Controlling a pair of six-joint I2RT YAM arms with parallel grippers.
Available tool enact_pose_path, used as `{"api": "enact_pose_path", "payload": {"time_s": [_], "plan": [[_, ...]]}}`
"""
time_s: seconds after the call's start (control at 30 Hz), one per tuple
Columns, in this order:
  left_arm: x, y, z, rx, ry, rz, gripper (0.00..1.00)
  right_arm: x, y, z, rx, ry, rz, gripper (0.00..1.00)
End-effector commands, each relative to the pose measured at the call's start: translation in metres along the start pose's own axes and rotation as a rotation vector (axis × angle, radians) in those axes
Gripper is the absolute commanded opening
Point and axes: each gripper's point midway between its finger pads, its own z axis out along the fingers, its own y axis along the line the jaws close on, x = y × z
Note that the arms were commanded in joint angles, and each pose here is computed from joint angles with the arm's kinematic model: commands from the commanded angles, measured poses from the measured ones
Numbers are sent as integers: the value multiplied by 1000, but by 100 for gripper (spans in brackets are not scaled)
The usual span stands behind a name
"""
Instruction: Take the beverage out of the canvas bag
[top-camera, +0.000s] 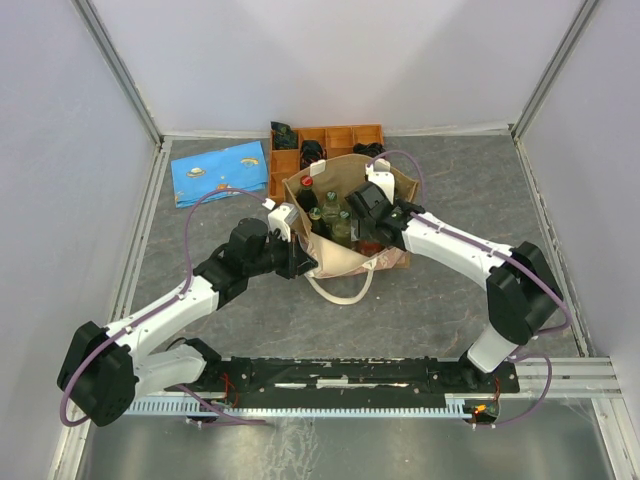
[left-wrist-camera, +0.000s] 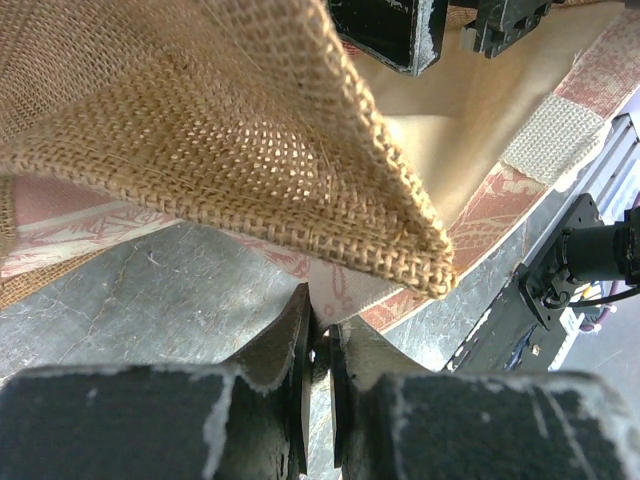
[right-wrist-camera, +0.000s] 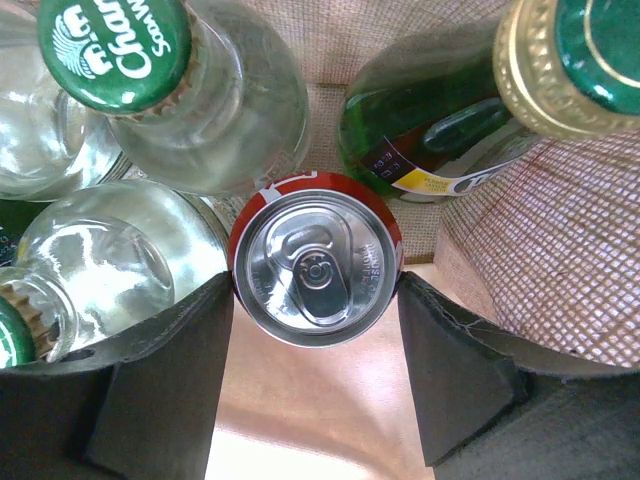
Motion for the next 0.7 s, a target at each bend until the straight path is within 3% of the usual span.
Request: {"api": "enact_pose_path", "payload": {"time_s": [0.0, 0.07, 0.4, 0.67], "plan": [[31, 7, -3, -24, 126, 6, 3, 0, 4, 28, 11, -7, 36, 66], [31, 7, -3, -23, 127, 6, 3, 4, 3, 31, 17, 4, 36, 59], [32, 7, -2, -25, 132, 6, 3, 26, -5, 39, 60, 67, 19, 0], [29, 8, -2, -30, 120, 9, 3, -3, -10, 10, 45, -7, 22, 0]]}}
